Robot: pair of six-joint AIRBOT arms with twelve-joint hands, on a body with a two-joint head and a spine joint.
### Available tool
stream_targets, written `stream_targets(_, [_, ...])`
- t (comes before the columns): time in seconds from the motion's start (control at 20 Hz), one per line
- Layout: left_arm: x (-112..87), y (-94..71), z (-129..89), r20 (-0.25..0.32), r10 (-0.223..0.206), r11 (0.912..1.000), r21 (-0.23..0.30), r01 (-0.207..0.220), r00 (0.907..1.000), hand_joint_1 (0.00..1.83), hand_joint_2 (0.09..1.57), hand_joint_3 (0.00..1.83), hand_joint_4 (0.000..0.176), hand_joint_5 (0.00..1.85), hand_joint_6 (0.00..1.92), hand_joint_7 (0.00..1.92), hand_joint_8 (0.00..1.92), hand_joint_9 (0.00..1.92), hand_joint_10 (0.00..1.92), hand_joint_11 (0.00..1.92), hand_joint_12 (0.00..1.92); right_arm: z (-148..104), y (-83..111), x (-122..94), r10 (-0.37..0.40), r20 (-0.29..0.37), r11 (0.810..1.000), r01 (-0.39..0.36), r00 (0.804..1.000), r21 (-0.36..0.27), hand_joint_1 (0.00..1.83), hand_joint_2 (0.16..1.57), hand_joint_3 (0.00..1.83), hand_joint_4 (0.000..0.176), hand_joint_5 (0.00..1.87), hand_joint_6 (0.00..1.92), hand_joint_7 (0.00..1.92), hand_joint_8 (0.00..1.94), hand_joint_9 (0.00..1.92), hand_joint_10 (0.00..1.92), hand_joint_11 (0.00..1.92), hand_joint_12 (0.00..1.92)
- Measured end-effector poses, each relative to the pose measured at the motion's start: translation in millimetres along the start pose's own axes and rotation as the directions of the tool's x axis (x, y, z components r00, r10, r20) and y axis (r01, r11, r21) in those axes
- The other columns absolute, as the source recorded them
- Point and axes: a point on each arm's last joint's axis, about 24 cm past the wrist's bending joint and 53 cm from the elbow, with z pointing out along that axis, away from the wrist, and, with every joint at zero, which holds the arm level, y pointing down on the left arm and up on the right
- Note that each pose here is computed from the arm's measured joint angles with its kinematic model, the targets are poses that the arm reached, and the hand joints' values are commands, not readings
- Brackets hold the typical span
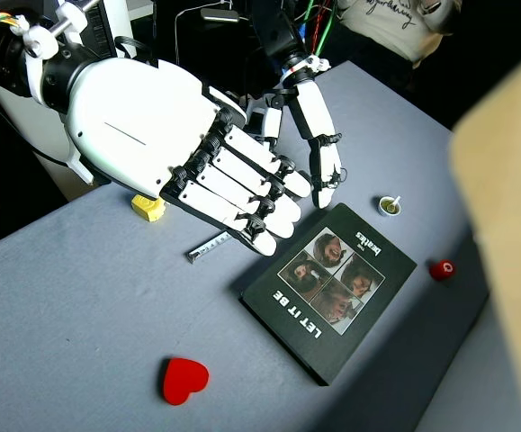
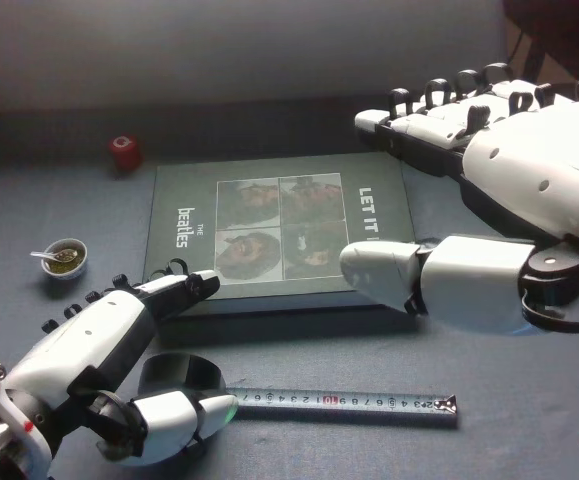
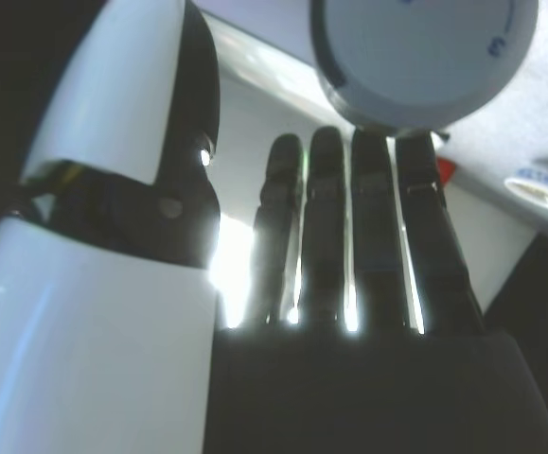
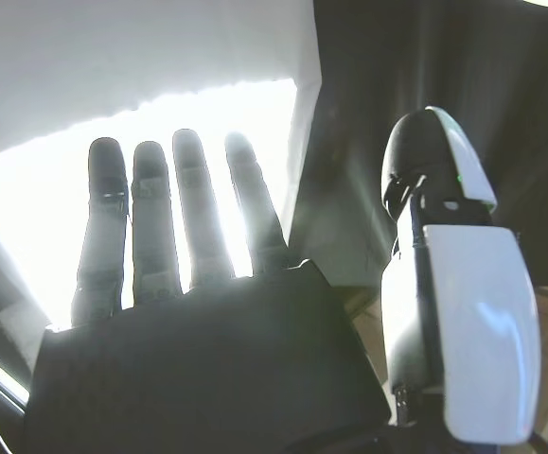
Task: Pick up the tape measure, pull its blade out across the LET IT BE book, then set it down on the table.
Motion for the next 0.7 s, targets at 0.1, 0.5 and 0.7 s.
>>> stream_targets(0.1, [-1.1,1.7,1,0.0,0.0,1.0,-0.005,0.0,1.0,1.12,1.03,0.01,0.0,0.33,0.0,0.31,0.0,0.31,0.0,0.11,0.59,0,0.0,0,0.001,0.0,1.0,-0.001,1.0,0.0,0.08,1.16,0.0,0.039,0.14,0.0,0.17,0.0,0.16,0.01,0.0,0.65])
stream_targets(0.5, [-1.5,19.9,-3,-0.006,-0.025,0.9989,-0.041,0.025,0.9997,1.17,1.01,0.0,0.0,0.32,0.0,0.31,0.0,0.31,0.0,0.11,0.58,0,0.3,0,0.002,-0.001,1.0,-0.002,1.0,-0.001,0.11,1.15,0.0,0.04,0.13,0.0,0.16,0.0,0.13,0.0,0.0,0.56])
stream_targets(0.7, [2.1,19.7,-3,-0.019,-0.014,0.9994,-0.031,0.013,0.9997,1.16,1.04,0.01,0.0,0.33,0.0,0.33,0.01,0.32,0.0,0.12,0.58,0,0.8,1,0.002,-0.002,1.0,-0.002,1.0,-0.002,0.12,1.14,0.0,0.04,0.16,0.01,0.18,0.0,0.14,0.0,0.0,0.61])
